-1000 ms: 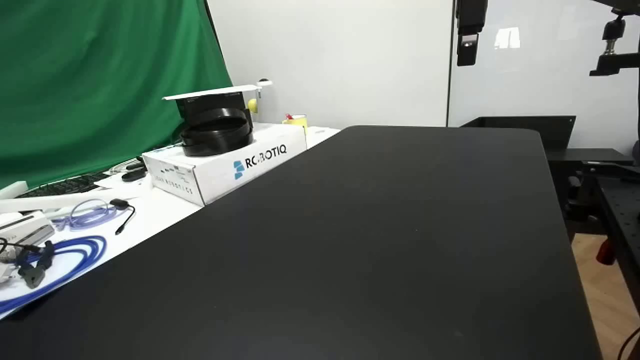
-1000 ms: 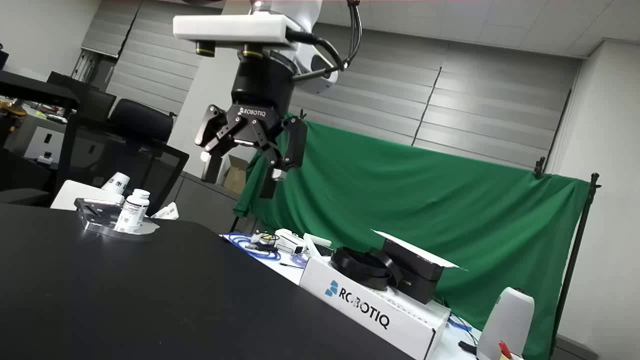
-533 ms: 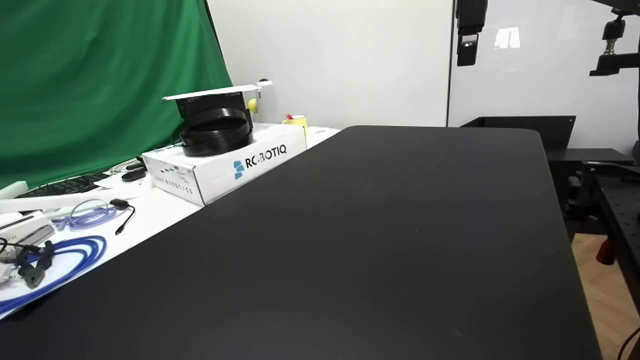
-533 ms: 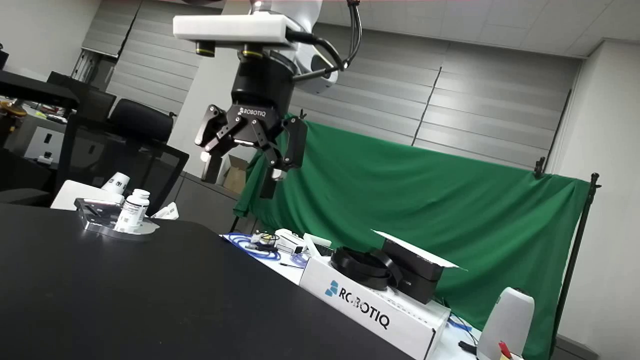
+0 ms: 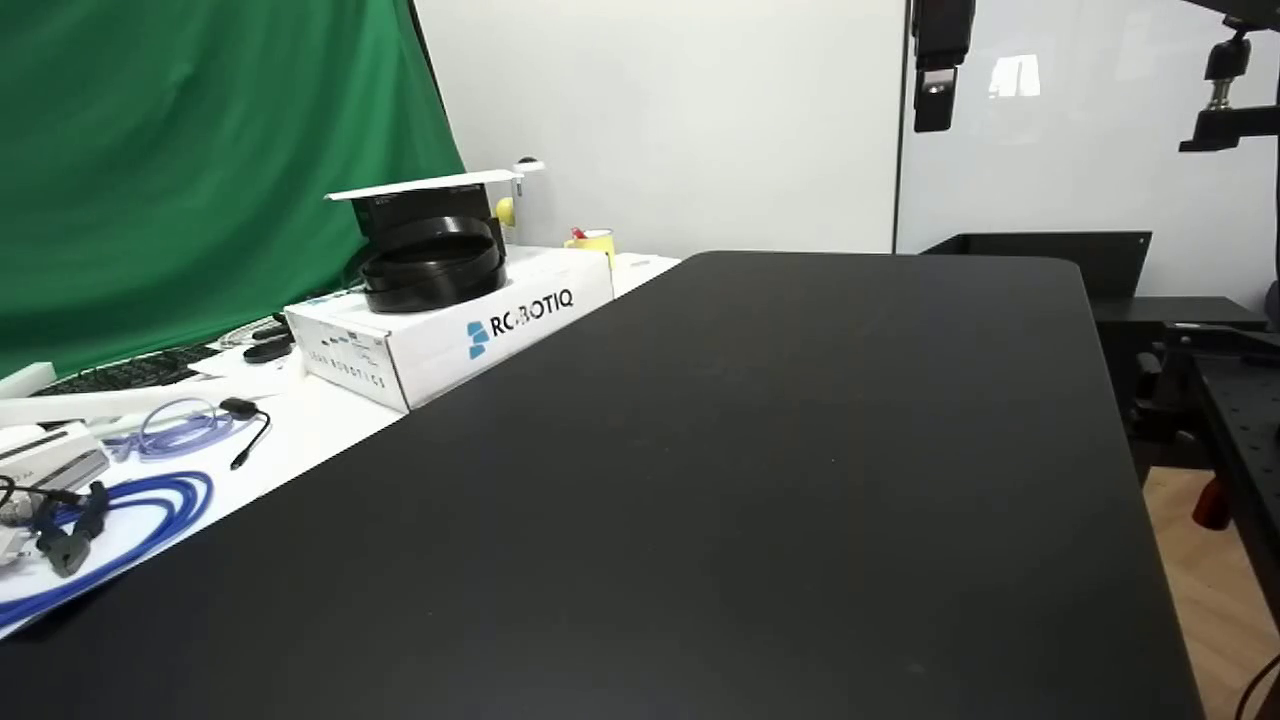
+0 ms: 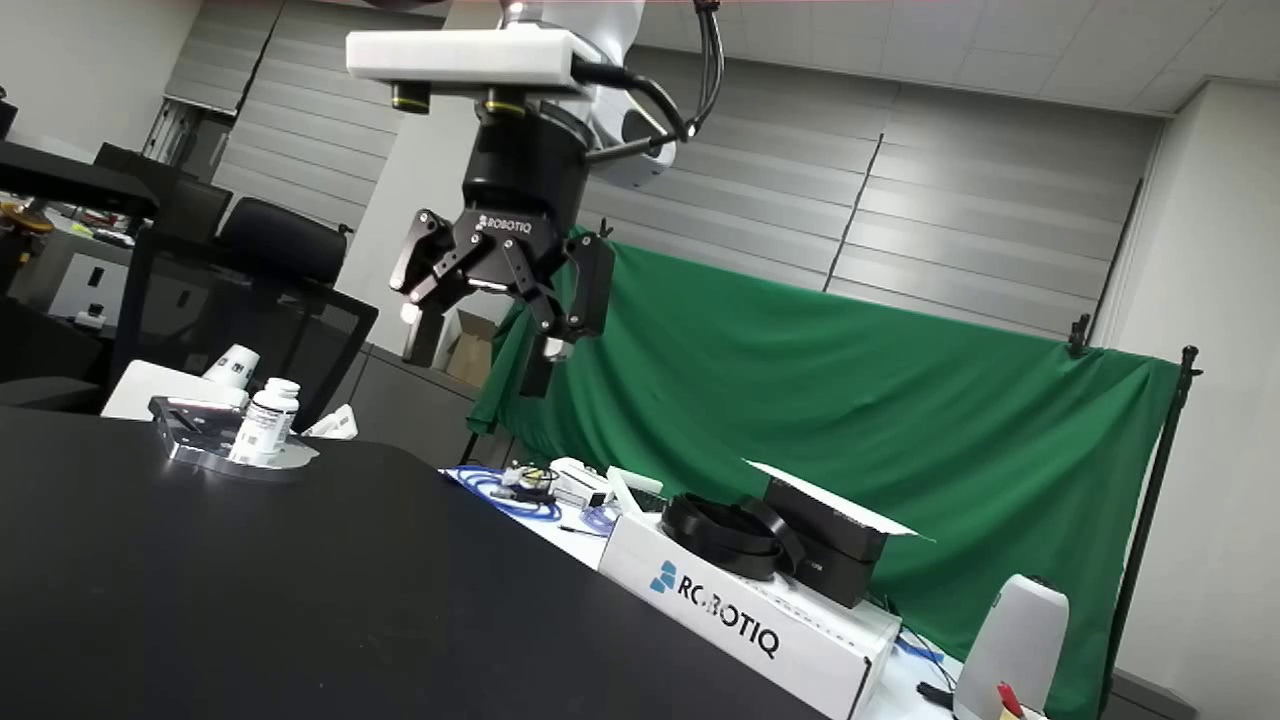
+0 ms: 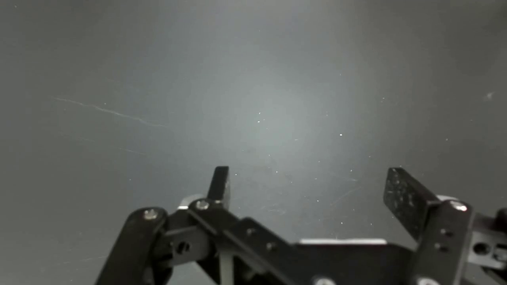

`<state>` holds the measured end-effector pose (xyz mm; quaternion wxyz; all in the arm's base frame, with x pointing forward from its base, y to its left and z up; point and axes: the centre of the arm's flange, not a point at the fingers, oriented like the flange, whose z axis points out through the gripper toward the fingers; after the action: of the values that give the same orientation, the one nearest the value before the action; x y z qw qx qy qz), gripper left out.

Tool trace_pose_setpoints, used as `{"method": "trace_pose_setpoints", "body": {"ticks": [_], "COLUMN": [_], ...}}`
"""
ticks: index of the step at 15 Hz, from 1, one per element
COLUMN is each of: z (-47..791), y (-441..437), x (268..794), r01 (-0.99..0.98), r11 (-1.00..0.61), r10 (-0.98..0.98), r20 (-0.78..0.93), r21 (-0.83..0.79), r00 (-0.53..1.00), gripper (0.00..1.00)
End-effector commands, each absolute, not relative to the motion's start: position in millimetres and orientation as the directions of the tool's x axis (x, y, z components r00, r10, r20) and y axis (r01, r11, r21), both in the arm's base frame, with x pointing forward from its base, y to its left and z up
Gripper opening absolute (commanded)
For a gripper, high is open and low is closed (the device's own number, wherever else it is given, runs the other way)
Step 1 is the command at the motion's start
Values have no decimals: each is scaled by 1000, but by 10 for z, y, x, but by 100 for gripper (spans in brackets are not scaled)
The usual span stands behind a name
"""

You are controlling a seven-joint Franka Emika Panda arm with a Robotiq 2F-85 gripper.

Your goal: Move the white bottle resting on the silver object to the right side of the table

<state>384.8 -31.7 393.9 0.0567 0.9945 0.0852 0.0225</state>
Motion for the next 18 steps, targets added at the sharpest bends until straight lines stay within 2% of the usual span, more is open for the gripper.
{"method": "trace_pose_setpoints", "body": {"ticks": [1, 5, 10, 14, 18], "z": [3920, 3925, 3864, 3988, 4215], "y": [-303, -116, 538, 1224, 1952], "x": [4045, 4733, 5535, 5887, 5997], "r01": [150, 145, 187, 206, 272], "r11": [-982, -983, -975, -974, -959], "r10": [156, 157, 204, 219, 282], "r20": [47, 109, 141, 162, 183], "r21": [116, 113, 124, 98, 80], "r00": [987, 982, 969, 962, 942], "gripper": [100, 100, 100, 100, 100]}}
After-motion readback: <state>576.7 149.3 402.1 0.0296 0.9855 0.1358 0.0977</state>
